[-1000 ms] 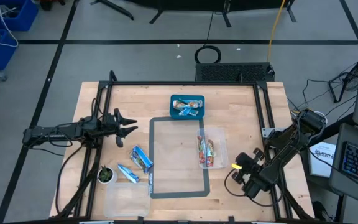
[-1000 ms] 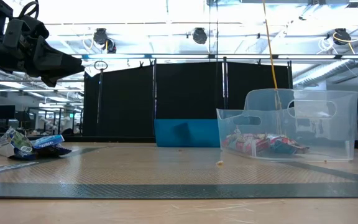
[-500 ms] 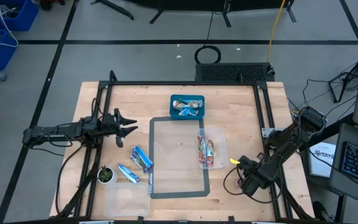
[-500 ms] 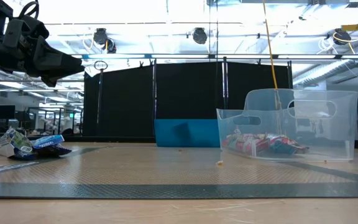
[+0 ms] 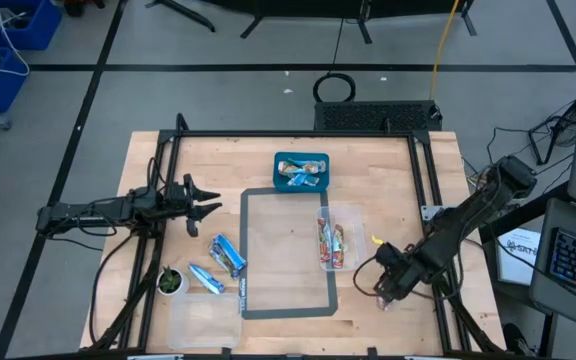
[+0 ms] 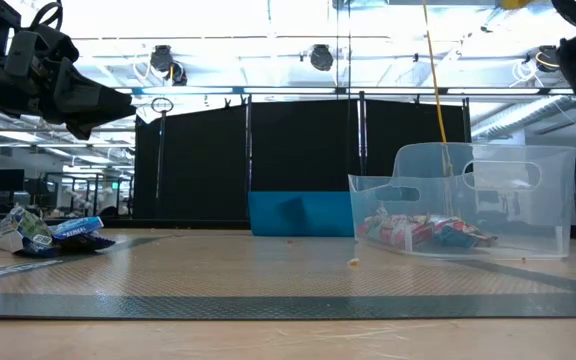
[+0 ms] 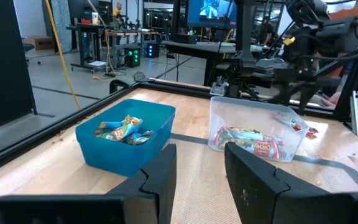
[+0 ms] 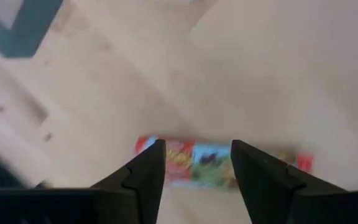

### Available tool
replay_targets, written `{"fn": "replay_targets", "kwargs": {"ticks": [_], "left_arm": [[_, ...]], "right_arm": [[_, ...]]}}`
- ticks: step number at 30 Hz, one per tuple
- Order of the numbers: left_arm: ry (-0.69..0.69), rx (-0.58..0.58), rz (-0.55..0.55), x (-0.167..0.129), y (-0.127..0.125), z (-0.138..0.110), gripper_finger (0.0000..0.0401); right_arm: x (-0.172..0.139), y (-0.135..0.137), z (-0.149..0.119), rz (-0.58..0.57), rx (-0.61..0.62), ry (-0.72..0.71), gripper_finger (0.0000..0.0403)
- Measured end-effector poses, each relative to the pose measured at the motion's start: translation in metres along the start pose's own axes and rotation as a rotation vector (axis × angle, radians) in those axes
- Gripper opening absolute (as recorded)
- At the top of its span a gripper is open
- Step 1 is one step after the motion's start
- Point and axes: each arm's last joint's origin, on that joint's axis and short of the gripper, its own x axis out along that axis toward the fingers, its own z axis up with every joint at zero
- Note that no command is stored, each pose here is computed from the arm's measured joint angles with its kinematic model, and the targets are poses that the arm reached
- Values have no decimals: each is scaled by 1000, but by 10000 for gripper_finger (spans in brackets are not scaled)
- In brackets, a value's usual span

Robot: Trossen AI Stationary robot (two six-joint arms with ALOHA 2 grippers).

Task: Pick and place Granola Bars by type
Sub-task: Put the red granola bar into the right transparent bin

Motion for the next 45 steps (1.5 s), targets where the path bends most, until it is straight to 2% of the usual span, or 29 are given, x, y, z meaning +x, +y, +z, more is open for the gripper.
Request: {"fn": "replay_targets", "kwargs": {"ticks": [3,8,13,21,27,37,41,45], "left_arm": [[0,0,0,0,0,0,138],[0,0,0,0,0,0,138],[0,0,0,0,0,0,138],[0,0,0,0,0,0,138],[0,0,0,0,0,0,138],[0,0,0,0,0,0,138],[0,0,0,0,0,0,138],[0,0,0,0,0,0,138]], "right_arm": [[-4,0,-3,26,83,85,178],[-3,0,-10,4,220,217,178],[9,-7,-13,-14,339,226,172],[44,-18,-14,109,500,263,169],[60,-33,-13,136,559,258,169],[64,-39,-11,115,559,151,166],[64,-37,-11,154,505,101,125],[64,-37,-11,177,429,53,36]]}}
